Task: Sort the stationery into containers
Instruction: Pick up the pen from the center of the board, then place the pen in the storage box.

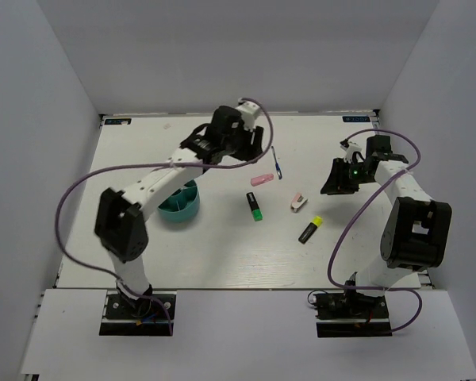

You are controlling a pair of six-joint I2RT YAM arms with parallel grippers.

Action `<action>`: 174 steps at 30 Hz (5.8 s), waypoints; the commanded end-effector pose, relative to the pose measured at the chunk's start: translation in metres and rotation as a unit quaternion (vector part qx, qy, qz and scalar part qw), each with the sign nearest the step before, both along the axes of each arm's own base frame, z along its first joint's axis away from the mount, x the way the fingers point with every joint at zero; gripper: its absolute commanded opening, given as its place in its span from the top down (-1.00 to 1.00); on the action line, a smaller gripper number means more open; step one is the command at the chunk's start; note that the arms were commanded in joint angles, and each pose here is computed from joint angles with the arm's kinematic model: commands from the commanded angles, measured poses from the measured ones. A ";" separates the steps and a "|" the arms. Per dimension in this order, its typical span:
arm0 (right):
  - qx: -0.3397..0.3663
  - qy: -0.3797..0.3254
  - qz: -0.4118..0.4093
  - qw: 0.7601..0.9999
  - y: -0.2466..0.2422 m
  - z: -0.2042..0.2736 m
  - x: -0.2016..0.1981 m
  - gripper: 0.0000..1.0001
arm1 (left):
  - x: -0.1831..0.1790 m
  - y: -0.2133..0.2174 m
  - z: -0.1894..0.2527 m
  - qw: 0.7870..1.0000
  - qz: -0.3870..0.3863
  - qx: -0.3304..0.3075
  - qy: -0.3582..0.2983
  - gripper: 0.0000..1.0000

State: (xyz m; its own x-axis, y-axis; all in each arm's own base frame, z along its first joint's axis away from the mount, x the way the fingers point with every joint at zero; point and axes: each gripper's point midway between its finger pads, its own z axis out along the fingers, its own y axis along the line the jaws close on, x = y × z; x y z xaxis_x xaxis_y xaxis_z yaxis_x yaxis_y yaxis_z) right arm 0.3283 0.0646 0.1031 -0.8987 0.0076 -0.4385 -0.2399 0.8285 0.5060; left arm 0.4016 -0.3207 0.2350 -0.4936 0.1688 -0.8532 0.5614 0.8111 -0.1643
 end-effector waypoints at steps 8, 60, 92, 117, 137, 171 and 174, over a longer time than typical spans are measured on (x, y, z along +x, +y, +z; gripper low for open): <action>0.009 -0.026 0.021 0.999 0.003 0.011 -0.001 0.23 | -0.025 -0.079 -0.100 0.979 -0.180 0.034 0.091 -0.40; 0.097 -0.008 0.020 0.995 0.005 0.022 -0.010 0.13 | 0.034 -0.027 -0.171 0.981 -0.081 0.163 0.065 0.91; 0.237 -0.059 0.150 0.958 0.054 0.061 -0.036 1.00 | 0.009 0.178 -0.016 0.963 0.214 -0.071 -0.145 1.00; 0.263 -0.062 0.170 0.948 0.056 0.065 -0.040 0.85 | 0.029 0.197 -0.072 0.967 0.232 -0.049 -0.093 1.00; 0.273 -0.061 0.175 0.944 0.057 0.067 -0.041 0.70 | 0.027 0.205 -0.099 0.969 0.234 -0.012 -0.080 0.97; 0.273 -0.061 0.183 0.943 0.058 0.075 -0.045 0.49 | 0.001 0.205 -0.062 0.967 0.227 -0.031 -0.109 -0.13; 0.237 -0.065 0.185 0.952 0.053 0.068 -0.041 0.49 | -0.003 0.198 -0.046 0.969 0.214 -0.039 -0.121 -0.13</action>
State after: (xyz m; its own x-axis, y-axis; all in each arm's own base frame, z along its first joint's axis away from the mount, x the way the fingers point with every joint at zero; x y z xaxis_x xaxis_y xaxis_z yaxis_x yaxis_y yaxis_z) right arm 0.2800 0.1216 0.1635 -0.8508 -0.0476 -0.5233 -0.5080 0.3289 0.7961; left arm 0.4055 -0.1131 0.1642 -0.3300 -0.0664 -0.9416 0.1611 0.9789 -0.1256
